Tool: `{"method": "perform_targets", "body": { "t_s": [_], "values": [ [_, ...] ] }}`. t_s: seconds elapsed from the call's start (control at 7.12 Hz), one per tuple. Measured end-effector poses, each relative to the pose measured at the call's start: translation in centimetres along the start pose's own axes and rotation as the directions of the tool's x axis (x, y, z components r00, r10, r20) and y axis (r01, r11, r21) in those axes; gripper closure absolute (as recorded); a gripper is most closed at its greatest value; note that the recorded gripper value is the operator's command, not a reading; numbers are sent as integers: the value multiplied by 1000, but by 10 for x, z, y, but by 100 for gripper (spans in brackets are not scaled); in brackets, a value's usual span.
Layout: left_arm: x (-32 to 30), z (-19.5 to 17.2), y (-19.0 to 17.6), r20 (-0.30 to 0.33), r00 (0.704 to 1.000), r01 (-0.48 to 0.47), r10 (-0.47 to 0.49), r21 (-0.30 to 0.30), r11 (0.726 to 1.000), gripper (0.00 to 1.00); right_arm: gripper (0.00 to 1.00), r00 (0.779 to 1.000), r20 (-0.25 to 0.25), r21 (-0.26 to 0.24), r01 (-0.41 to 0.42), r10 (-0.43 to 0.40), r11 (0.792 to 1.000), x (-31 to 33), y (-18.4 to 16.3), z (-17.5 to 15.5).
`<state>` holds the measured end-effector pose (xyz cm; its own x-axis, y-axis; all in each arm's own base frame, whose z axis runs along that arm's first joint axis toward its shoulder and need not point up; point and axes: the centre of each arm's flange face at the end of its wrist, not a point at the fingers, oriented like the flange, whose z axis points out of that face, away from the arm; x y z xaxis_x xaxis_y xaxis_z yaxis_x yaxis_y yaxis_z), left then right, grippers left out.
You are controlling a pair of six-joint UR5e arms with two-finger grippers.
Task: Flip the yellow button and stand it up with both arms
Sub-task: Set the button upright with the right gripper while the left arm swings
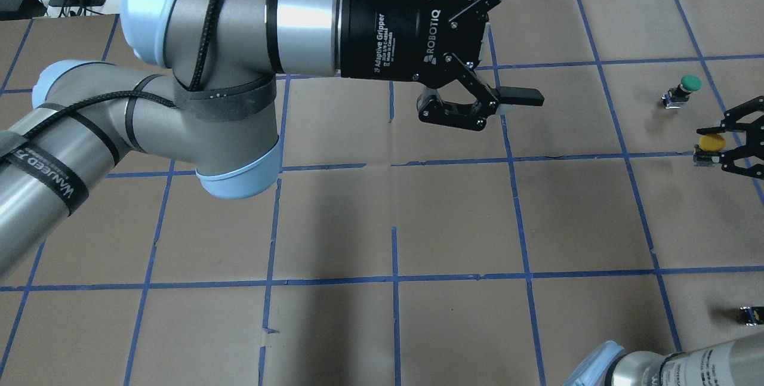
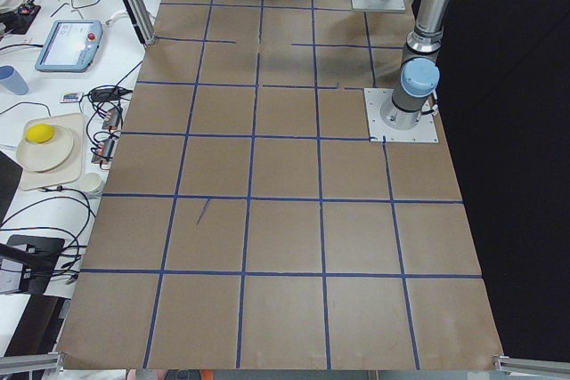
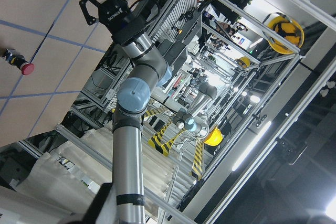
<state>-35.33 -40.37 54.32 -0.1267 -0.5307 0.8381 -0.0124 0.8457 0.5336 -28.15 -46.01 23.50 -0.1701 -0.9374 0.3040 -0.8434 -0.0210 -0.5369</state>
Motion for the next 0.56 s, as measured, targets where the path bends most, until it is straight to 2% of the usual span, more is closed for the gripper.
{"method": "perform_targets", "body": {
  "t_s": [0.14,0.28,0.42,0.56],
  "values": [
    [2,-2,6,2,993,122,-122,-8,993,1,94,1000,11,25,-1,1,1000,-7,6,1],
    [2,-3,6,10,966,257,-257,-7,966,2,94,1000,16,44,6,-6,999,-15,15,-2],
    [1,-2,2,23,925,379,-379,-1,925,2,94,1000,18,60,2,-3,998,-25,25,-5],
    [-2,-1,-2,35,871,490,-490,8,872,2,94,1000,27,84,-3,0,996,-33,32,-6]
  ]
}}
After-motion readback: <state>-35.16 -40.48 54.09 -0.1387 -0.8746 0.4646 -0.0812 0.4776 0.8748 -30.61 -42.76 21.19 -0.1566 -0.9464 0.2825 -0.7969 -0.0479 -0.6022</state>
